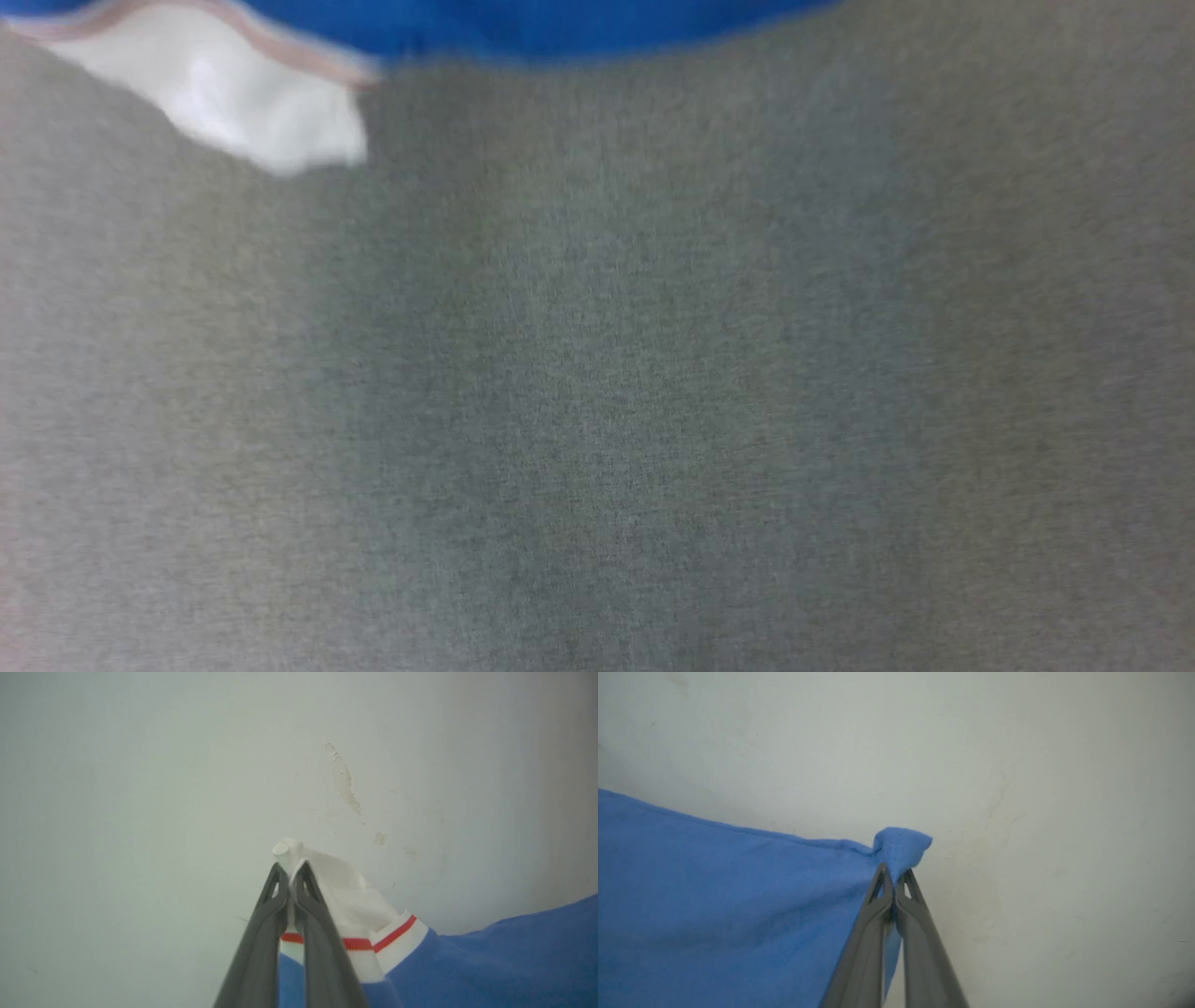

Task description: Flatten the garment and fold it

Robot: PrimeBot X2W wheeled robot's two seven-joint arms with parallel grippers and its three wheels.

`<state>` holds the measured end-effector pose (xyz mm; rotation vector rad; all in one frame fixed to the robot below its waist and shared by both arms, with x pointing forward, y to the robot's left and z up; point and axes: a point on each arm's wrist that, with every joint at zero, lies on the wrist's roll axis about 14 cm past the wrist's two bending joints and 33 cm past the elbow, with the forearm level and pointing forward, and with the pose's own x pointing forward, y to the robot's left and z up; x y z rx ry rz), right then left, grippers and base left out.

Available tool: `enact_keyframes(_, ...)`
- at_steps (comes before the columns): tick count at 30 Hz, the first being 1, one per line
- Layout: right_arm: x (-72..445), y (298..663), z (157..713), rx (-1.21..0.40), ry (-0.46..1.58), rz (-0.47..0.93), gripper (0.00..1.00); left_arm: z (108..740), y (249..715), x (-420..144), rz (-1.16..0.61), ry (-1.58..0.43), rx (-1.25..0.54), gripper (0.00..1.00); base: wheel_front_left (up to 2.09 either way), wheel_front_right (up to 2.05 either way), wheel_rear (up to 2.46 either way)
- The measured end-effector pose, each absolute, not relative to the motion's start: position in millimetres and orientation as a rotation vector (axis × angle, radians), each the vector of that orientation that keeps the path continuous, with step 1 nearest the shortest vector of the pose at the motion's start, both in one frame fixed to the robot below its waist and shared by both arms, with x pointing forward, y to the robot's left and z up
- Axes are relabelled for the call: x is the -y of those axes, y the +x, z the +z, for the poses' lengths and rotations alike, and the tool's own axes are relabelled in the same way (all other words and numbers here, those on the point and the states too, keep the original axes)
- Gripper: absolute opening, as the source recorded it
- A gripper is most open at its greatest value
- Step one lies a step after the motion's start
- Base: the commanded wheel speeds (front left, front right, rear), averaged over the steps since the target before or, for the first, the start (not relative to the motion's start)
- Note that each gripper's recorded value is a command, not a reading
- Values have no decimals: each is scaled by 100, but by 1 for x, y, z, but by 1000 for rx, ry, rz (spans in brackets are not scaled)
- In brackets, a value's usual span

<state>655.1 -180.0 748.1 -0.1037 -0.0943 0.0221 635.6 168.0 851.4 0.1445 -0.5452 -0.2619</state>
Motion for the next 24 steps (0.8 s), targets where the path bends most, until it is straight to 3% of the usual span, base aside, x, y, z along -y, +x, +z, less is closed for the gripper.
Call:
enact_keyframes(12, 187, 722, 643, 16, -207, 8, 0, 766, 700, -166, -284, 66, 570, 0, 0, 0, 0)
enact_keyframes(24, 151, 746, 561, -25, -240, 150, 0, 664, 710, -186, -295, -4, 474, 0, 0, 0, 0)
